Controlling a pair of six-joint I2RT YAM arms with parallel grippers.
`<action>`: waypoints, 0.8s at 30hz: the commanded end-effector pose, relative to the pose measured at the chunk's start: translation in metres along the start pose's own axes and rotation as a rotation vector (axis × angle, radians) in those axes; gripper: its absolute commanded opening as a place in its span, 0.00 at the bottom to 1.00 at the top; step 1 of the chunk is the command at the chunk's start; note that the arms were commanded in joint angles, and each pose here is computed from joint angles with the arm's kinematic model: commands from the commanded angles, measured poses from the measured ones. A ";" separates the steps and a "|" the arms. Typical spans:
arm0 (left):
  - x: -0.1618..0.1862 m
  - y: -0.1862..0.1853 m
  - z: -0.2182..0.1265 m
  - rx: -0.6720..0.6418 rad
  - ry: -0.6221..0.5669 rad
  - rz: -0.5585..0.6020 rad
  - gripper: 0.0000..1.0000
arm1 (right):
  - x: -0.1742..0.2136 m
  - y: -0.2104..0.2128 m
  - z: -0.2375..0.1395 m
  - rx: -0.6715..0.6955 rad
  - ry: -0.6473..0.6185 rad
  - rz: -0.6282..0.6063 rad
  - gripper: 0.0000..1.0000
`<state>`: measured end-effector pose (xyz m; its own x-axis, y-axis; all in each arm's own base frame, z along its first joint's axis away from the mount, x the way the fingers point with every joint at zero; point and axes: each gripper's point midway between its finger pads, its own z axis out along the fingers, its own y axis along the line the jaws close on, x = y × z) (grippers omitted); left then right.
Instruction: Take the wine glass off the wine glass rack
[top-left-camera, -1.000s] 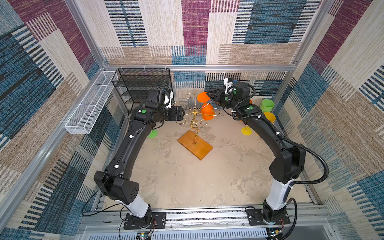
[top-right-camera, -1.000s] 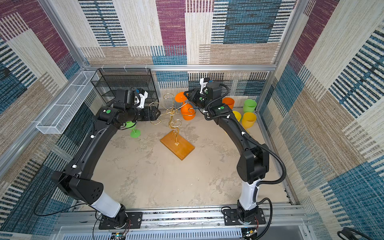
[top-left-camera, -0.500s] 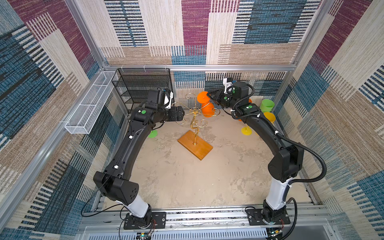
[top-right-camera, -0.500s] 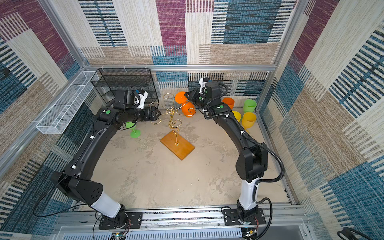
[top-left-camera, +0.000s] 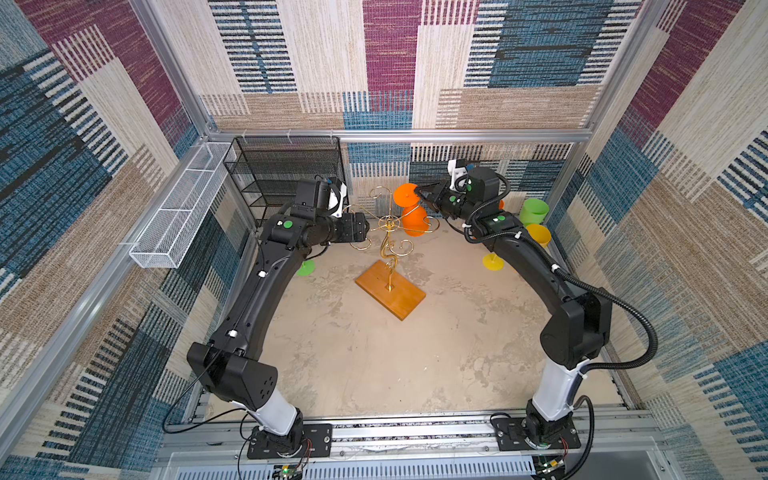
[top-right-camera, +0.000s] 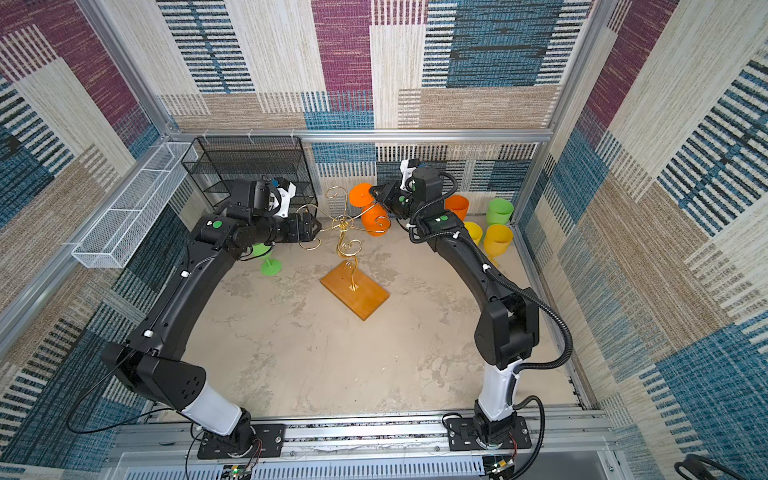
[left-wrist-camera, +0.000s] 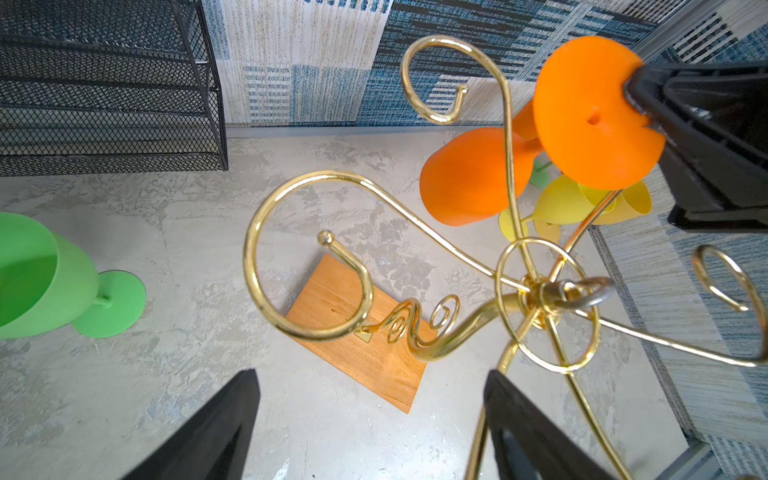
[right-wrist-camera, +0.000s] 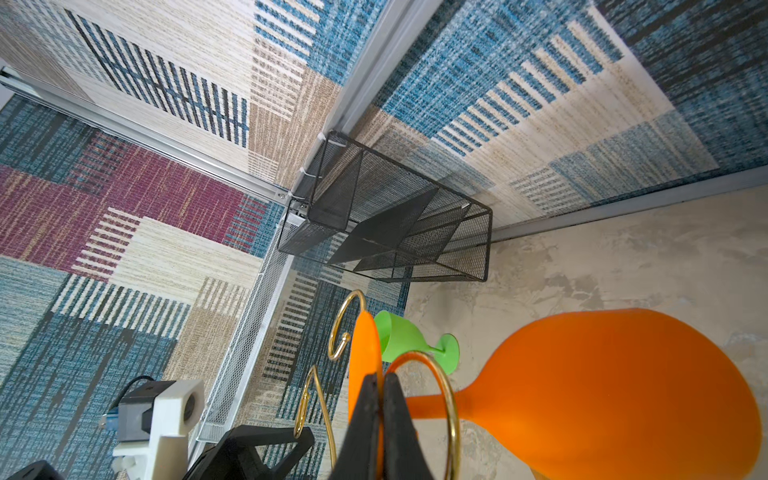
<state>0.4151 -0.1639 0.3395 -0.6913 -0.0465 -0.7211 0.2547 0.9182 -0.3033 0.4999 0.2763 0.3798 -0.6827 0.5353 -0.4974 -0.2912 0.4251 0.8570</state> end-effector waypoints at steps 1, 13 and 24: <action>-0.003 -0.003 -0.002 0.015 -0.015 -0.004 0.88 | -0.002 0.029 -0.006 -0.107 0.002 0.006 0.04; -0.004 -0.004 -0.003 0.020 -0.019 -0.006 0.88 | -0.003 0.023 -0.013 -0.074 -0.029 -0.005 0.02; -0.004 -0.005 -0.006 0.025 -0.025 -0.007 0.88 | -0.007 0.034 -0.022 -0.098 -0.058 -0.018 0.02</action>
<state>0.4122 -0.1631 0.3431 -0.6857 -0.0487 -0.7263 0.2571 0.9173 -0.3042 0.4855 0.2694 0.3958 -0.6635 0.5658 -0.4895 -0.3092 0.3885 0.8680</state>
